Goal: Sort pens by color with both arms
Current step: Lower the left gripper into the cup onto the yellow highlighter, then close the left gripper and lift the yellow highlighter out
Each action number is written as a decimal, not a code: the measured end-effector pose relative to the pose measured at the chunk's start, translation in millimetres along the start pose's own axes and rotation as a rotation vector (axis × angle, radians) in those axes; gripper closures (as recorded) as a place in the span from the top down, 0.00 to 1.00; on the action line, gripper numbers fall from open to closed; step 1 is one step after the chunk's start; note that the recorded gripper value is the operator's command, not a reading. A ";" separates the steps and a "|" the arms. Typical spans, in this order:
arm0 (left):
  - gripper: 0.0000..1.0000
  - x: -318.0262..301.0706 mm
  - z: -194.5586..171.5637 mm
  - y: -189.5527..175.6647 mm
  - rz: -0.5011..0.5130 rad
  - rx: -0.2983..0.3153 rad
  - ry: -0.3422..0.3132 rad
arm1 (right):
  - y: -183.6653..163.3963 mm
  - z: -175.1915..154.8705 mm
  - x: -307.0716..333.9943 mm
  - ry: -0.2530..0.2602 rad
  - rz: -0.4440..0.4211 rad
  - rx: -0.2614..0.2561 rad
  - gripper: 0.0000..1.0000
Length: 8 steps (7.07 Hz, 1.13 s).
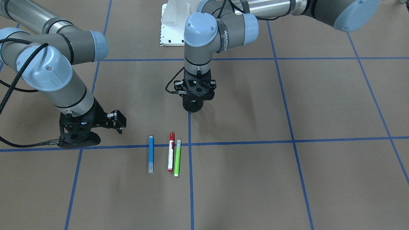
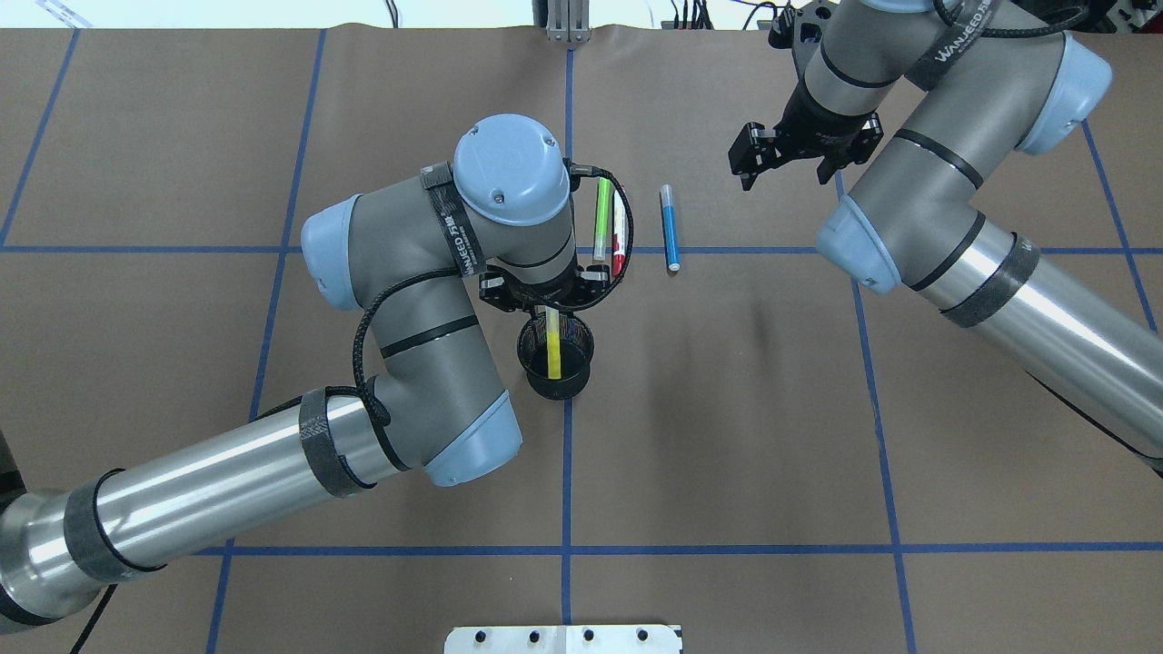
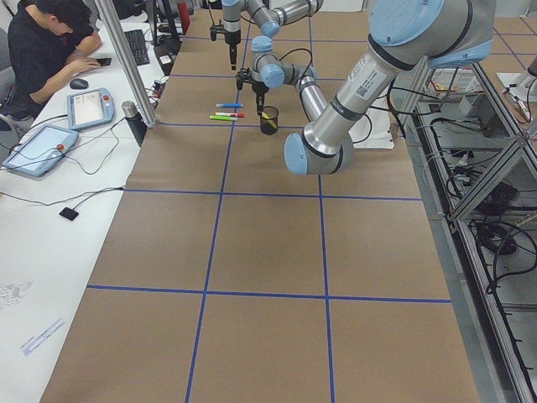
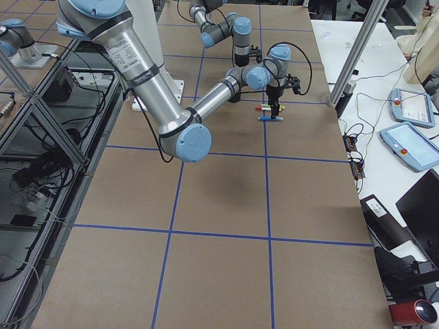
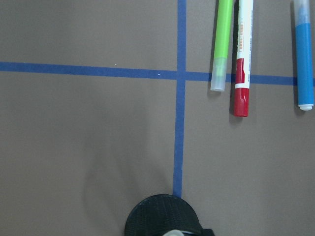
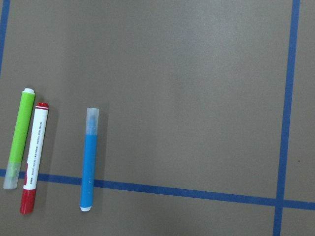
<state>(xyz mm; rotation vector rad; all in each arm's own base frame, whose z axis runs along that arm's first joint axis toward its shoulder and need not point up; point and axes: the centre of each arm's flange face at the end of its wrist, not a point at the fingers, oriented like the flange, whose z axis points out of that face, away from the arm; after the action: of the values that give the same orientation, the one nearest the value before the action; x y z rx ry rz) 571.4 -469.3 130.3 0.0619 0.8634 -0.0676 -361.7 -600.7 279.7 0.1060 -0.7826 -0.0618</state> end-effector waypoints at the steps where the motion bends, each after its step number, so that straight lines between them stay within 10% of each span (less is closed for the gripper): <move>1: 0.31 -0.1 0.0 -0.2 0.001 0.001 -0.001 | 0.0 0.0 0.0 0.000 0.000 0.000 0.99; 8: 0.16 1.2 -27.4 7.8 0.003 0.003 -0.001 | 0.4 0.6 -0.6 0.001 -0.001 0.000 0.99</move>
<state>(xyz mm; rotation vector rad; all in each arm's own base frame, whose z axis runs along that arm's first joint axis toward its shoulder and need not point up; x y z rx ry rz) 552.1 -459.3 111.8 0.0662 0.8619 -0.0660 -362.6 -600.3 279.8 0.1064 -0.7816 -0.0627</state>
